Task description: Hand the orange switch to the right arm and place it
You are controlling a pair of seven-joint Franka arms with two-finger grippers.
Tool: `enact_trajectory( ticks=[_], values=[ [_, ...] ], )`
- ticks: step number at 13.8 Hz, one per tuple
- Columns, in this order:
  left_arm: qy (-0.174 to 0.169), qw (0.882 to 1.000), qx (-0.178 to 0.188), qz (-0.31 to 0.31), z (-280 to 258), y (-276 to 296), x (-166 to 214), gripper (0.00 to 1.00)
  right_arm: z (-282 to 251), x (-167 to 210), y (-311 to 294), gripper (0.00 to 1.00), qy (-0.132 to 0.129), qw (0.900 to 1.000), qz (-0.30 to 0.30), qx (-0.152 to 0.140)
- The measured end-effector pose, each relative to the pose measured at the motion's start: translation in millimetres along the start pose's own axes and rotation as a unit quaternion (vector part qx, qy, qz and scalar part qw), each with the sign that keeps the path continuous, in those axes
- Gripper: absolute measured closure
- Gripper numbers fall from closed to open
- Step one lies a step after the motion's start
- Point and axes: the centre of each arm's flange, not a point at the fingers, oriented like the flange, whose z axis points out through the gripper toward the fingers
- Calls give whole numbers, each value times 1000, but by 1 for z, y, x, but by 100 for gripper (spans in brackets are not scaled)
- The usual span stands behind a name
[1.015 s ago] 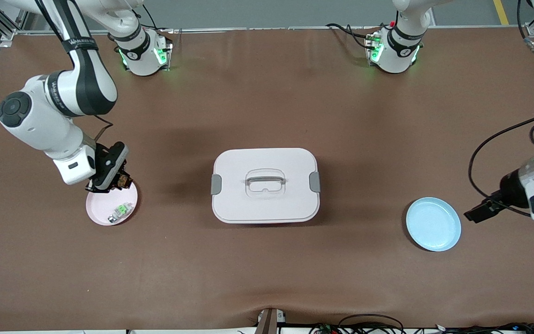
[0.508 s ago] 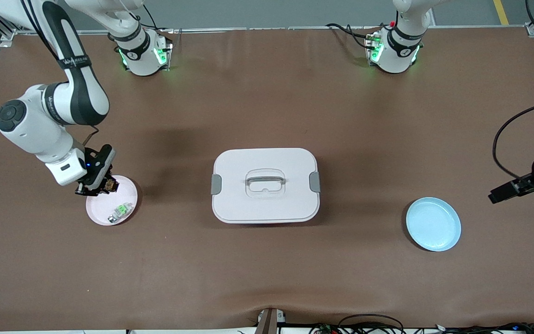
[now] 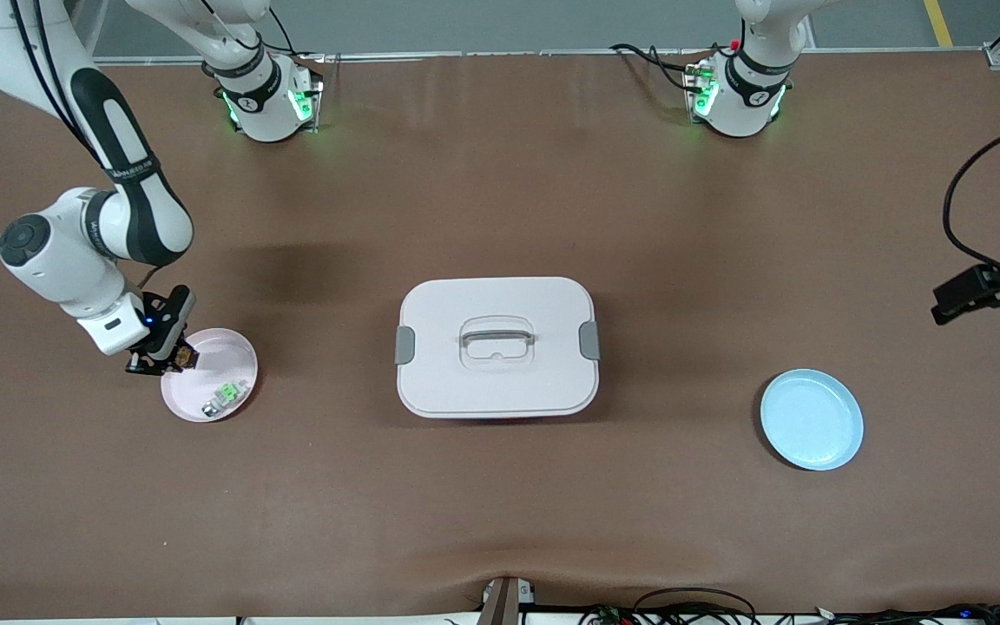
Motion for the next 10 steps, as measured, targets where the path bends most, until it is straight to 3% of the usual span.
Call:
enact_trajectory(
  ticks=[4, 10],
  values=[
    [-18, 999, -27, 26, -9, 23, -45, 0, 22, 1, -8, 58, -1, 1000, -1, -2],
    [-34, 998, -29, 36, -9, 25, -85, 0, 31, 2, -11, 58, -1, 1000, -1, -5]
  ],
)
